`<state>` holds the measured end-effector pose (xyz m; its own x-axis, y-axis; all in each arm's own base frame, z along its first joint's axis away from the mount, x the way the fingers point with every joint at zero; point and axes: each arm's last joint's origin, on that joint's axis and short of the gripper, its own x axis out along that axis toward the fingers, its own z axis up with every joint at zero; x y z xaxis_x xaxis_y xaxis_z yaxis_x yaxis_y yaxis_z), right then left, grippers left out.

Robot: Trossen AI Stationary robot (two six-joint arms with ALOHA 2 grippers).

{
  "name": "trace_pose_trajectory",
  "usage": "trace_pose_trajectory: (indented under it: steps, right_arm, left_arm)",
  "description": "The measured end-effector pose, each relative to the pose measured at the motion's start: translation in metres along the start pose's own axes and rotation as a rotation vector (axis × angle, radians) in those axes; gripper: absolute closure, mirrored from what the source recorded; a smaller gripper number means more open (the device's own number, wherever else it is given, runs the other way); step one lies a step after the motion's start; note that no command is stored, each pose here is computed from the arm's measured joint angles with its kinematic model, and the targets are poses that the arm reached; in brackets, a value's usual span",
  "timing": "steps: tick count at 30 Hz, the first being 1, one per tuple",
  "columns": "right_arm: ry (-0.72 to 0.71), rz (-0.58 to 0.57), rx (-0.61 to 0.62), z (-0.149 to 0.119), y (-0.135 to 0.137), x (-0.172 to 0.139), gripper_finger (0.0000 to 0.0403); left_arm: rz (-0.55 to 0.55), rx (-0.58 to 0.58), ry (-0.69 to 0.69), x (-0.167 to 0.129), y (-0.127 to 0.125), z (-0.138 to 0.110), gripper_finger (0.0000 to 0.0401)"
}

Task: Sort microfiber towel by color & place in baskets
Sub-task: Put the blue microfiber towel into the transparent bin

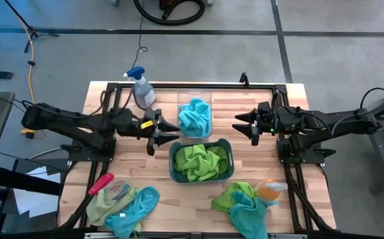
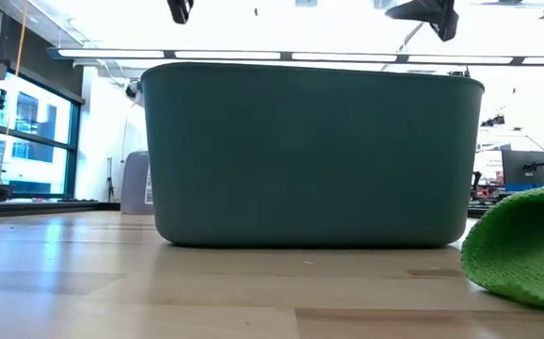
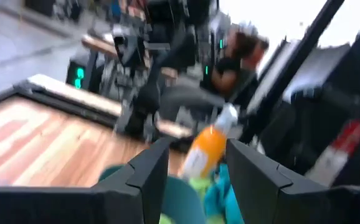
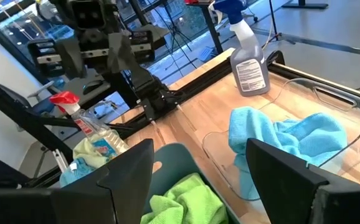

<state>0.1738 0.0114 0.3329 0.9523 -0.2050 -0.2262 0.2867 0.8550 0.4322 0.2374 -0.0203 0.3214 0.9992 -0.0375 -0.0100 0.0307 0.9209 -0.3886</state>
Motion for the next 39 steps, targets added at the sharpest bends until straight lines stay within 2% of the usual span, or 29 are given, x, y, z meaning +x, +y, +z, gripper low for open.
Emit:
trace_pose_trajectory:
  steps: [4, 13, 30, 35, 39]
  right_arm:
    - [-0.014, 0.008, -0.014, 0.001, 0.001, 0.0, 0.0149]
    - [-0.024, 0.014, -0.039, 0.002, 0.001, 0.0, 0.0149]
    - [-0.04, 0.024, -0.029, 0.004, 0.002, 0.0, 0.0149]
    - [-0.066, 0.098, -0.007, 0.008, 0.007, -0.001, 0.0149]
    - [-0.097, 0.182, 0.083, 0.014, 0.012, -0.001, 0.0149]
  left_arm:
    - [-0.002, -0.014, -0.074, -0.002, 0.003, -0.005, 0.0252]
    - [0.014, 0.063, -0.079, -0.002, 0.005, -0.005, 0.0252]
    - [0.015, 0.049, -0.077, -0.002, 0.005, -0.005, 0.0252]
    - [0.015, 0.042, -0.077, -0.002, 0.005, -0.005, 0.0252]
    - [0.015, 0.032, -0.077, -0.002, 0.005, -0.005, 0.0252]
